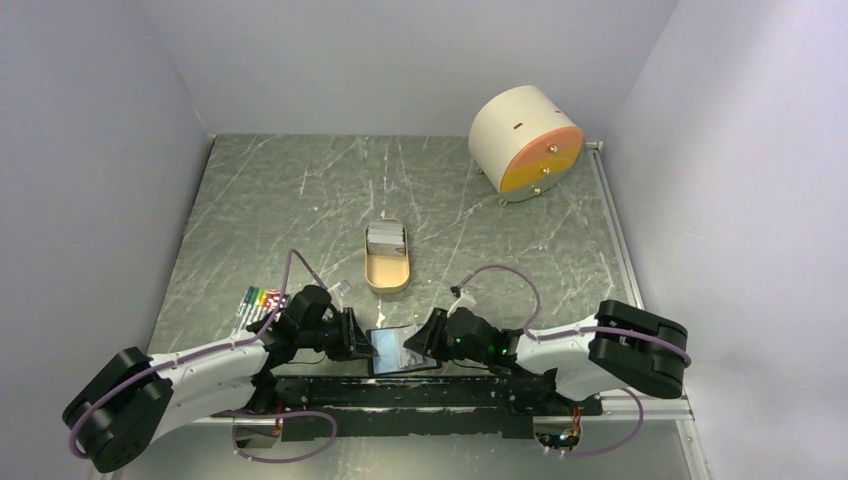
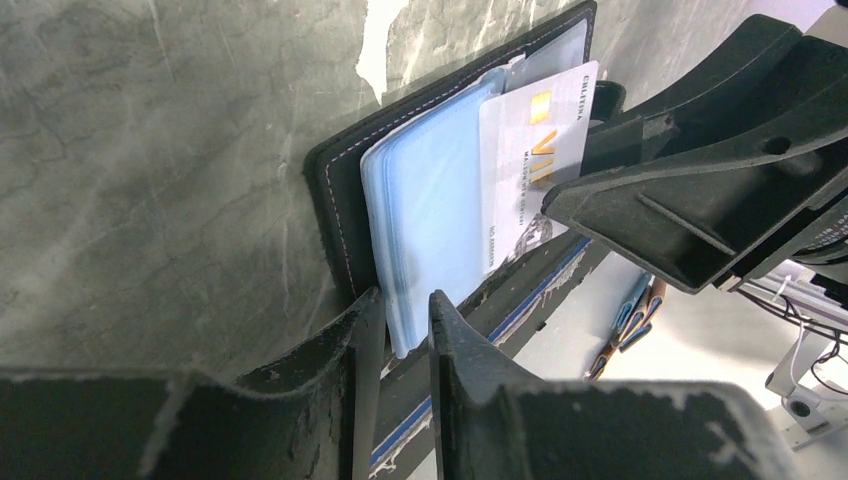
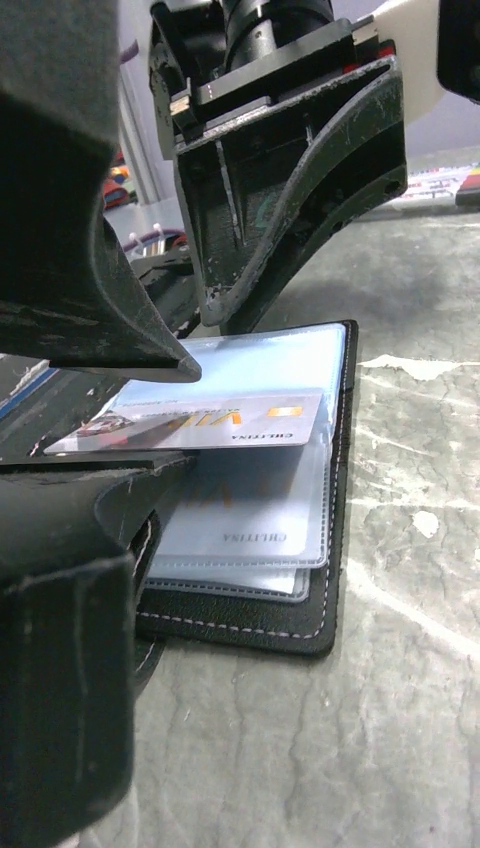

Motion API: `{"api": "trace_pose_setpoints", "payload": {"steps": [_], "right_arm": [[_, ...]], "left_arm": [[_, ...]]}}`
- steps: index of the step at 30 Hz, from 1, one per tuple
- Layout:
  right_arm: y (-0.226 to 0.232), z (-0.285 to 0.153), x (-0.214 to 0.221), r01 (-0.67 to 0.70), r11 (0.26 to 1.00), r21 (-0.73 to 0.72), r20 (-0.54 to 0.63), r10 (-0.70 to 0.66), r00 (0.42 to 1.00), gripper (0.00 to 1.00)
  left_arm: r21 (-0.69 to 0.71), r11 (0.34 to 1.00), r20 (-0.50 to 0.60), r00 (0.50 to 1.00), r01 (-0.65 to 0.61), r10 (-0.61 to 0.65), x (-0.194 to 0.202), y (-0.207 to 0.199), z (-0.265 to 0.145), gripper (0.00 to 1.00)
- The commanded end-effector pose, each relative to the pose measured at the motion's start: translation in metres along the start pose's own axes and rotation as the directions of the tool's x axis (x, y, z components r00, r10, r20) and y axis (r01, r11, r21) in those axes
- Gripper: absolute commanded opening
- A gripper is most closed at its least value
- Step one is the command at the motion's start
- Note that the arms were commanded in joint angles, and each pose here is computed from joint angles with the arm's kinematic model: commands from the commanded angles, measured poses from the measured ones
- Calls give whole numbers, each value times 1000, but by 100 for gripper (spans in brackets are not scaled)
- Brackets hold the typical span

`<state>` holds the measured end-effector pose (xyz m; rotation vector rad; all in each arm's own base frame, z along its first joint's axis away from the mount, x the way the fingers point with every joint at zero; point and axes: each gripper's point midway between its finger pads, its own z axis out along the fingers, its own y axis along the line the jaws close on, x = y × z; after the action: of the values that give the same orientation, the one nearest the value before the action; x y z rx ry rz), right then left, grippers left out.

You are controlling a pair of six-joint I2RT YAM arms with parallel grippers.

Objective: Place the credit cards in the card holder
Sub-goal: Insert the credit card into the card holder.

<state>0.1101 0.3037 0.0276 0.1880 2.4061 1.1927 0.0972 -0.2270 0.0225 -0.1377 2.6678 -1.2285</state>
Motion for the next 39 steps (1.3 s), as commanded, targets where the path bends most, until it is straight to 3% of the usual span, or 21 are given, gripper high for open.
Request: {"api": "trace_pose_setpoints", "payload": {"steps": [1, 15, 39], "right_arm": [[-14, -1, 5, 72, 992, 105, -39, -69, 997, 35], [-21, -6, 6, 136, 970, 203, -69, -124, 990, 41], [-24, -7, 5, 190, 946, 263, -92, -172, 981, 40]], "left_arm": [[47, 999, -1, 1000, -21, 21, -2, -13, 0, 28], [56, 998, 2, 1000, -22, 22, -2, -15, -1, 27], [51, 998, 2, 1000, -22, 22, -1, -10, 1, 26]]}}
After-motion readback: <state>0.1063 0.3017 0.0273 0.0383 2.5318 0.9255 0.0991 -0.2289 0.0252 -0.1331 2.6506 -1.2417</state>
